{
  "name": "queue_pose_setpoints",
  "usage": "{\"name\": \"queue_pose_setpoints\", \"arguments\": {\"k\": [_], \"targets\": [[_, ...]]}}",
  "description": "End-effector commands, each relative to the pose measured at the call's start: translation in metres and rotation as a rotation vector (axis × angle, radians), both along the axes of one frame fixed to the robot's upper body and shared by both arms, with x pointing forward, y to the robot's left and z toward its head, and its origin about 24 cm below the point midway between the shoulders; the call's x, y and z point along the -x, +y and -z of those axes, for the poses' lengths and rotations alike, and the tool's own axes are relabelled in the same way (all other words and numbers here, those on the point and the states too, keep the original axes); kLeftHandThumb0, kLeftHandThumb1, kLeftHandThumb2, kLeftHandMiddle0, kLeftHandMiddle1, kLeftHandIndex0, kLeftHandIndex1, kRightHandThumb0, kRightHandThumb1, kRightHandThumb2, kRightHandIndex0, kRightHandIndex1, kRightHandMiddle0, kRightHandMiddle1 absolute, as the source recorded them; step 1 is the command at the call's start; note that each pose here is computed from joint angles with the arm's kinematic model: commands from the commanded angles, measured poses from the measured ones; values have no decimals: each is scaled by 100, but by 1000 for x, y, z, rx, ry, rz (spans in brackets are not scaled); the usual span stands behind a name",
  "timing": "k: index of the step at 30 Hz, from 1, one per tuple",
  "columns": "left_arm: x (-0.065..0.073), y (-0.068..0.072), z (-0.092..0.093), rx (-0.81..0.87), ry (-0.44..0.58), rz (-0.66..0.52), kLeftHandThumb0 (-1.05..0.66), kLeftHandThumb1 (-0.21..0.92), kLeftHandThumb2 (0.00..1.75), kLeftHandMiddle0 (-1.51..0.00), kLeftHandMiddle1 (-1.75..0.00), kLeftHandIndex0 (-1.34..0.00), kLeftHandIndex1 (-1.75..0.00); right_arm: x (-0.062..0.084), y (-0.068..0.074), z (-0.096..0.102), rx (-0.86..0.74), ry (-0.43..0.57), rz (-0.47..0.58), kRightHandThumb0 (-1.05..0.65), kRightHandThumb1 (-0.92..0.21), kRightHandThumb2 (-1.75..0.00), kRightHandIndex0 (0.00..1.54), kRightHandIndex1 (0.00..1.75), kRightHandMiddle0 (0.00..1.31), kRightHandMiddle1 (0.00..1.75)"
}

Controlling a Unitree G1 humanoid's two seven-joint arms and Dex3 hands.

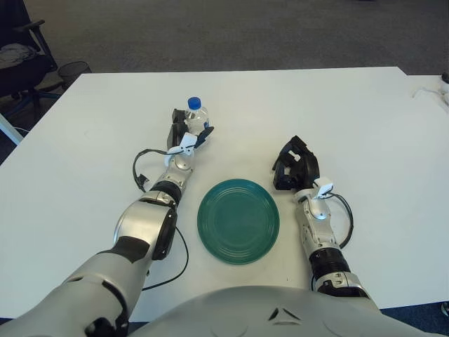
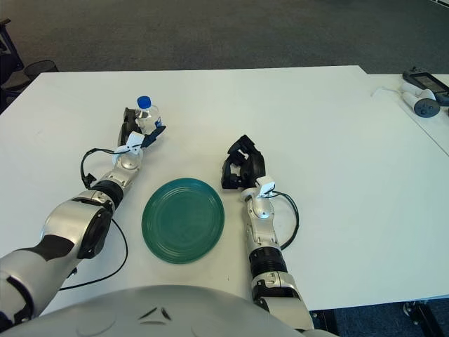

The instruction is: Put the bottle into the plate.

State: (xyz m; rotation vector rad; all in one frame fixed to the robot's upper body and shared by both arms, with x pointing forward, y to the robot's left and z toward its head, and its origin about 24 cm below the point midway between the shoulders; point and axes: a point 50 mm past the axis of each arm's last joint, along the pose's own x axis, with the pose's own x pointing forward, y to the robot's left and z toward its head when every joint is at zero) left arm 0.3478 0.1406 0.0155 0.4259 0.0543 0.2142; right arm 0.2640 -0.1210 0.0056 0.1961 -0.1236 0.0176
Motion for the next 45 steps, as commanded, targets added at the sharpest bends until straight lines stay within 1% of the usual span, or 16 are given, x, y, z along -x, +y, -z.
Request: {"name": "queue_pose_setpoints", "arguments": {"k": [1, 3, 4, 5, 6, 7, 8, 11, 13, 16, 20, 29, 41, 45], "targets": [[2, 1, 1, -25, -11, -6, -62, 86, 8, -56, -175, -25, -174, 11, 0, 20, -14, 105, 12, 0, -3, -161, 86, 164, 60, 175], [2, 1, 1, -29, -27, -20, -62, 87, 9, -64, -175, -33, -174, 11, 0, 20, -14, 105, 12, 0, -3, -161, 86, 163, 60, 175], [3, 0, 0, -14, -30, -33, -61, 88, 10, -71, -175, -41, -174, 11, 0, 20, -14, 105, 13, 0, -3, -161, 86, 163, 60, 175], [2, -3, 0, 26, -29, -53, -55, 72, 48, -78, -175, -45, -174, 11, 0, 20, -15, 104, 13, 0, -3, -161, 86, 164, 60, 175], [2, -5, 0, 55, -27, -65, -53, 65, 63, -83, -175, -47, -175, 11, 0, 20, -16, 104, 13, 0, -3, -161, 86, 164, 60, 175], [1, -7, -1, 91, -30, -81, -51, 55, 84, -89, -175, -50, -175, 11, 0, 20, -17, 103, 12, 0, -3, -161, 86, 164, 60, 175], [1, -9, -2, 112, -33, -89, -49, 49, 99, -94, -175, -53, -175, 11, 0, 20, -17, 103, 11, 0, -3, -161, 86, 164, 60, 175], [-1, -11, -7, 150, -53, -109, -47, 39, 118, -102, -175, -57, -175, 11, 0, 20, -17, 101, 9, 0, -3, -162, 86, 165, 60, 175], [-2, -11, -8, 159, -59, -114, -47, 36, 123, -105, -175, -58, -175, 11, 0, 20, -17, 101, 9, 0, -3, -162, 85, 165, 60, 175], [-4, -14, -16, 201, -117, -116, -47, 34, 128, -109, -175, -60, -175, 10, -1, 20, -13, 103, 10, 0, -3, -162, 86, 165, 60, 175], [-4, -16, -18, 241, -144, -93, -47, 31, 131, -113, -175, -61, -175, 10, -1, 21, -15, 106, 10, 0, -2, -162, 86, 165, 61, 175], [-3, -18, -22, 274, -181, -32, -47, 30, 133, -116, -175, -62, -175, 11, 0, 20, -16, 109, 30, 0, -1, -163, 88, 163, 62, 175], [-3, -17, -23, 290, -200, -6, -47, 29, 134, -118, -175, -62, -175, 11, -1, 21, -23, 106, 15, 0, -1, -163, 87, 165, 61, 175], [-4, -16, -29, 293, -243, 15, -48, 29, 134, -118, -175, -63, -175, 11, -1, 21, -21, 107, 11, 0, -2, -163, 86, 165, 61, 175]]}}
